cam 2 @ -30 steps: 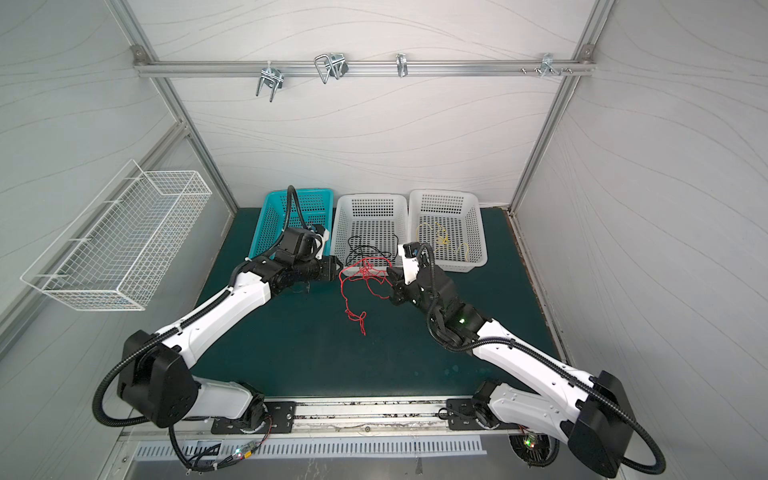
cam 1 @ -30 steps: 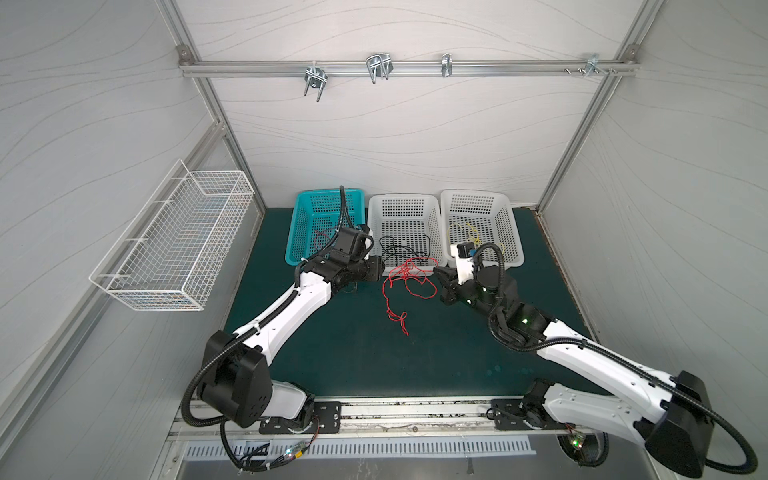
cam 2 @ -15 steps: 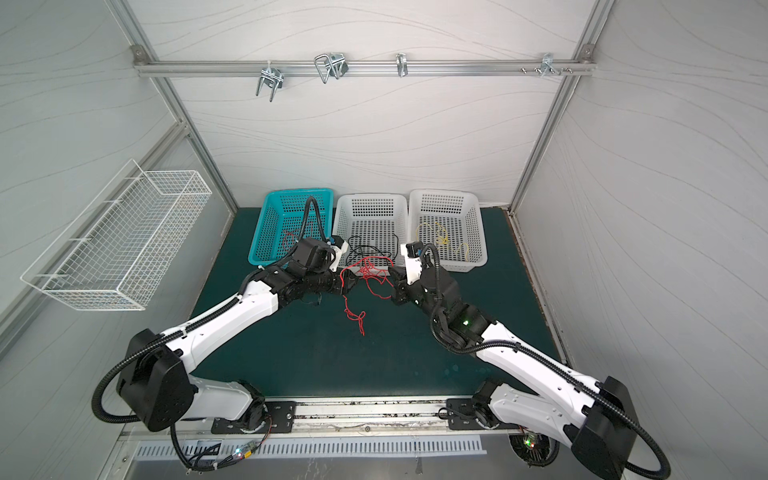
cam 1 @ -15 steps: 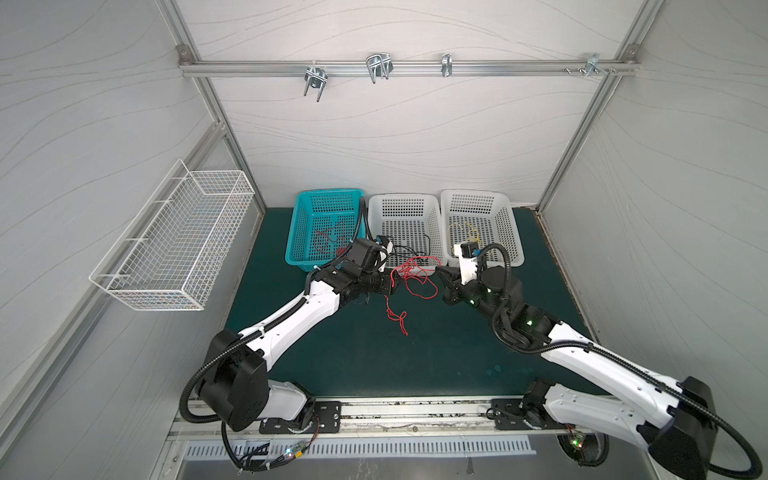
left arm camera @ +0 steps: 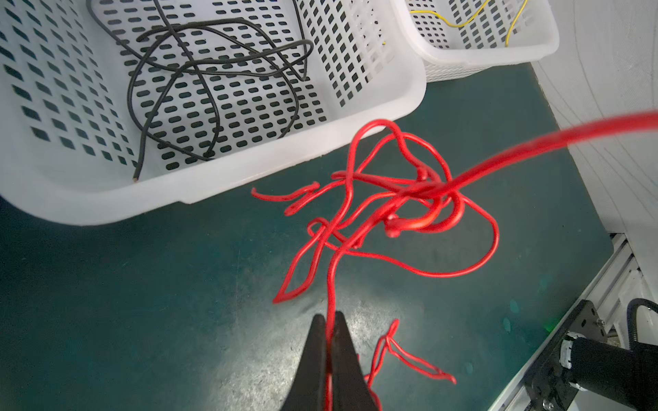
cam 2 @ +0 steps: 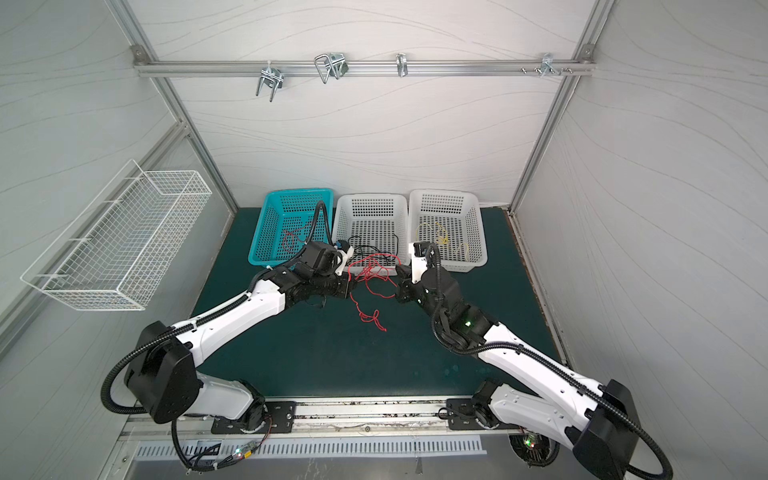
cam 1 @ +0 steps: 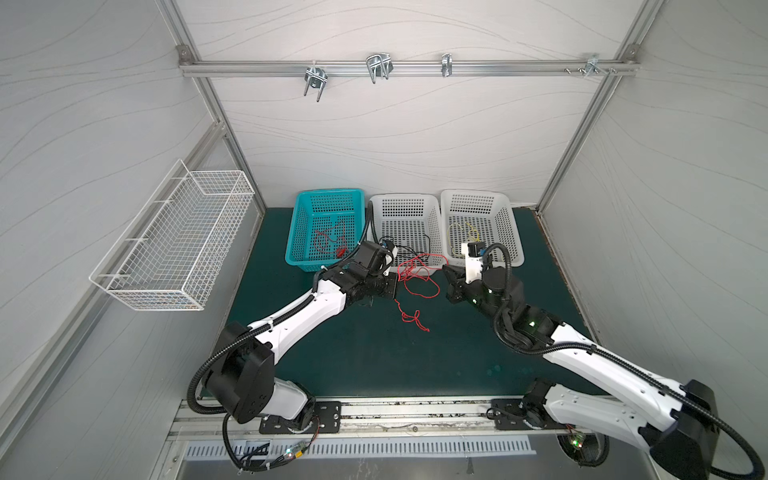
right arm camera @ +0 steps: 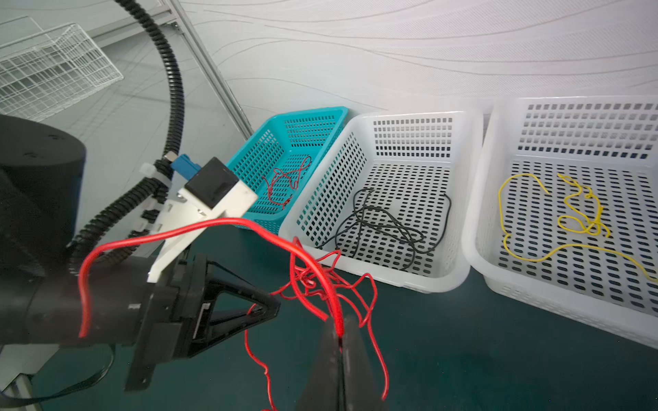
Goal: Untangle the cables
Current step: 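Grasp the red tangle with the left gripper while the right holds its wire, then pull the red wire away from the tangle with the right gripper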
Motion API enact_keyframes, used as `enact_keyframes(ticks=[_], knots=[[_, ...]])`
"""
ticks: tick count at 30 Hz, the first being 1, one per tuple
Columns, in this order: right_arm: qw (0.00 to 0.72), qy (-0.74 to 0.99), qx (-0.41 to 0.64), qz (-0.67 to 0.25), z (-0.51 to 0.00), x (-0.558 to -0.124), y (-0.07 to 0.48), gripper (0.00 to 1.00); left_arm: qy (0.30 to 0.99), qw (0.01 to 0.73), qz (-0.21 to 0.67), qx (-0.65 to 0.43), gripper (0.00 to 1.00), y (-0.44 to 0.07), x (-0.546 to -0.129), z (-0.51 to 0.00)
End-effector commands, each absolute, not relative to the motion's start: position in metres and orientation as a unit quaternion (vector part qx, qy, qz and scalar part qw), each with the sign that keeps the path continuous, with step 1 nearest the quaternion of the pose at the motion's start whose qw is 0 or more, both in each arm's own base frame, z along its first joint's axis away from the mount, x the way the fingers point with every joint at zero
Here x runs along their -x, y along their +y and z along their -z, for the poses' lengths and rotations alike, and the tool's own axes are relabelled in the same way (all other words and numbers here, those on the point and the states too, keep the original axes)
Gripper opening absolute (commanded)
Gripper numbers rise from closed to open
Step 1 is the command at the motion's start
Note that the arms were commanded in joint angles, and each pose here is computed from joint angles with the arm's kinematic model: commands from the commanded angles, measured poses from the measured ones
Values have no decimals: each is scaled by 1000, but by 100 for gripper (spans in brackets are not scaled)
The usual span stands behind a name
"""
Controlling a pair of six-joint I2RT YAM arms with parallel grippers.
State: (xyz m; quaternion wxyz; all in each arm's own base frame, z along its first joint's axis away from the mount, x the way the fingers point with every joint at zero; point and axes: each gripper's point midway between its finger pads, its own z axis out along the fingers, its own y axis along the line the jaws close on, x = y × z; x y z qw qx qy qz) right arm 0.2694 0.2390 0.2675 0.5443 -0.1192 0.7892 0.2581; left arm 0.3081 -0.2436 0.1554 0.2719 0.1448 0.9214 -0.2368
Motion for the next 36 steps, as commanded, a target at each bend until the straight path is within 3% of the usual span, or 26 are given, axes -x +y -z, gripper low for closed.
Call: enact_keyframes(ticks=[1,6,14,26,36], knots=[[547,807,77,-211,-256,-277,216,0,921,276,232,-145,0,-245,-311,-155],[504,854,-11,-128,-204,-284,168,0,921,280,229,-147,0,-241,-308,-160],[448,875,-157,-96,-151,-273,95,0,939,297,140,-104,0,-198,-313,-165],[442,876,-193,-28,-157,-261,48,0,955,292,21,51,0,-90,-313,-156],[468,855,-222,11,-188,-255,9,0,950,283,-34,127,0,-44,-304,-152]])
